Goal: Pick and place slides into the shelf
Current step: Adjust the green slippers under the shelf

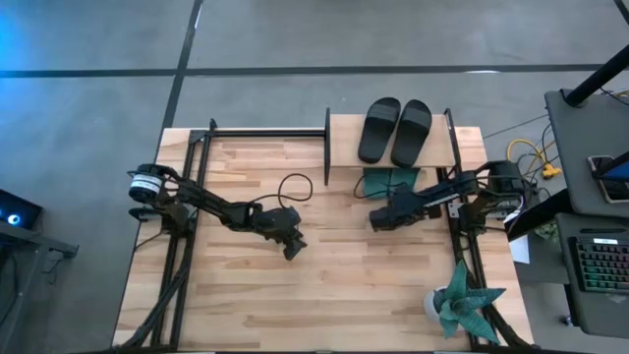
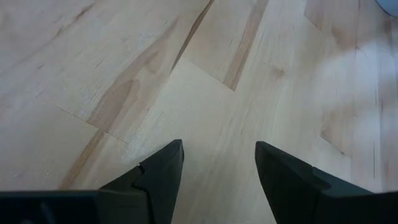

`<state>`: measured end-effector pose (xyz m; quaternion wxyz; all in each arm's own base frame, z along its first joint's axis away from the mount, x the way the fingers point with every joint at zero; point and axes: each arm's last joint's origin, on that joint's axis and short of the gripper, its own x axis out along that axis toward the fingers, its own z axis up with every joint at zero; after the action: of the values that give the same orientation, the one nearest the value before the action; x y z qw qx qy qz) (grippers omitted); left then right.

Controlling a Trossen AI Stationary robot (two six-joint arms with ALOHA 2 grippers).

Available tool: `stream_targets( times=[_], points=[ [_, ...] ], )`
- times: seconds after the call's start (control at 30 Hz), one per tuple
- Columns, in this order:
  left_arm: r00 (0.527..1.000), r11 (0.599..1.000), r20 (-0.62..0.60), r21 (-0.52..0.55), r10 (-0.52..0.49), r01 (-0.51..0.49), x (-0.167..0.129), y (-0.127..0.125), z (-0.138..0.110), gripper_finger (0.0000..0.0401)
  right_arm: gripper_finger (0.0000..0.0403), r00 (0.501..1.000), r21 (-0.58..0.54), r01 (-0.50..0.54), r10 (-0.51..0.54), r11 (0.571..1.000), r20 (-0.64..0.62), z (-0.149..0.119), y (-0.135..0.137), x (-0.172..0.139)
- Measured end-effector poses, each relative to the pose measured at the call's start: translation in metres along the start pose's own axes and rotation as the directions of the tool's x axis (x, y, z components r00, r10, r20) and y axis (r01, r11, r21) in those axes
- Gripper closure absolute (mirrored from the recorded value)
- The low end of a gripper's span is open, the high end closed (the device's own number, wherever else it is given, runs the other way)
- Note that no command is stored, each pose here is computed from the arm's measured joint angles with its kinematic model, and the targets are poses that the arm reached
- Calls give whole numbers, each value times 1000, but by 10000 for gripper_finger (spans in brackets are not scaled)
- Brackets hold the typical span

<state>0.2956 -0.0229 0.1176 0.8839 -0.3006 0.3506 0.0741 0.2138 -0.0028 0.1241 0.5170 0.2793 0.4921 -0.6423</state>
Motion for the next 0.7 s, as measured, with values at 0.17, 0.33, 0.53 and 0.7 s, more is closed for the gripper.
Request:
stream_targets(
  times=[0.17,0.33,0.53,0.7],
  points=[
    [1000,1000,1,0,0,0,0,0,0,210,394,999,35,31,-32,999,27,1,-5,7],
    [1000,1000,1,0,0,0,0,0,0,210,394,995,69,72,-77,995,68,7,-10,11],
    [1000,1000,1,-2,0,0,0,0,0,210,394,991,70,101,-106,992,76,16,-12,15],
    [1000,1000,1,-4,1,-1,0,0,0,210,394,997,49,38,-41,998,59,18,-10,3]
  ],
)
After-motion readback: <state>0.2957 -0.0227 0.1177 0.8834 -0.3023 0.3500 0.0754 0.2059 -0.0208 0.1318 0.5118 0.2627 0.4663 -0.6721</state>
